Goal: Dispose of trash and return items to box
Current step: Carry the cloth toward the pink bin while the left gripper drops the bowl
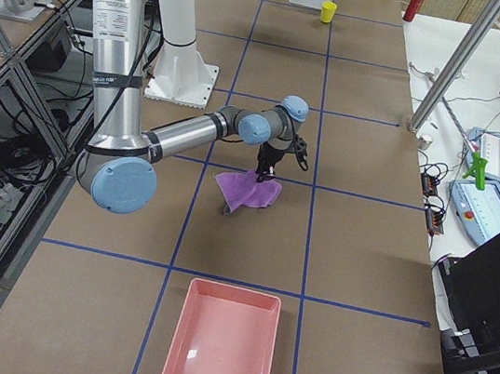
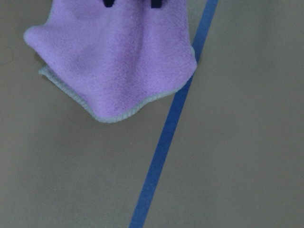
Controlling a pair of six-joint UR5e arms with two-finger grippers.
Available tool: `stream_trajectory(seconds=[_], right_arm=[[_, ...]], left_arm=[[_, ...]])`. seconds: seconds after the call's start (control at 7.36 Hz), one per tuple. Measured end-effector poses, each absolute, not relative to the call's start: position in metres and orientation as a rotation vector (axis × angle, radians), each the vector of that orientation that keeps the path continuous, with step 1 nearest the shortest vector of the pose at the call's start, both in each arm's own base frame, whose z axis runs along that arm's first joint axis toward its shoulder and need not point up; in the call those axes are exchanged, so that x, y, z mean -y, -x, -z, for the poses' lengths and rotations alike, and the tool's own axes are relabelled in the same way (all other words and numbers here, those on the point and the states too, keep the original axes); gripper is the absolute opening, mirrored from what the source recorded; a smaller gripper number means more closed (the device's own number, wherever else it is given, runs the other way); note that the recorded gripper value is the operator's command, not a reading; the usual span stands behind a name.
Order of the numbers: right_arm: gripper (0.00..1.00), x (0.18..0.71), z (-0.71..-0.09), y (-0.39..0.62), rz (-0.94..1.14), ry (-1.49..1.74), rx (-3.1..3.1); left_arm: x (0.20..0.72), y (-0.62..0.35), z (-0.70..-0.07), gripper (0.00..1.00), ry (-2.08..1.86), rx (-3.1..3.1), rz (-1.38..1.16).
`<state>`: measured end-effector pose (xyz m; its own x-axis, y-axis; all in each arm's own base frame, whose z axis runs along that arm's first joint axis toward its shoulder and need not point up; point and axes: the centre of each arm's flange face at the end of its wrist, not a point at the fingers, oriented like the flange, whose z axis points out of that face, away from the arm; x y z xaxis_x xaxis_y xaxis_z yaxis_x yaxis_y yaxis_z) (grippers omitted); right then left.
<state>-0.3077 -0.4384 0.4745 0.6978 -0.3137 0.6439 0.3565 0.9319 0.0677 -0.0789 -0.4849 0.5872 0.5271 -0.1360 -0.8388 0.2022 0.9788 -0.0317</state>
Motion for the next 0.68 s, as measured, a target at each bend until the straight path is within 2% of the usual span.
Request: stream_trajectory(seconds=[0.27, 0.68], right_arm=[[0.00, 0.449, -0.460, 0.279, 0.307, 0.075, 0.696], [0.00, 0.454, -0.394, 0.195, 0.171, 0.066, 0.702]], left_arm=[[0.480, 0.108, -0.642, 0.00, -0.065, -0.921, 0.193], [0.477, 0.140, -0.715, 0.00, -0.035, -0.856, 0.202]])
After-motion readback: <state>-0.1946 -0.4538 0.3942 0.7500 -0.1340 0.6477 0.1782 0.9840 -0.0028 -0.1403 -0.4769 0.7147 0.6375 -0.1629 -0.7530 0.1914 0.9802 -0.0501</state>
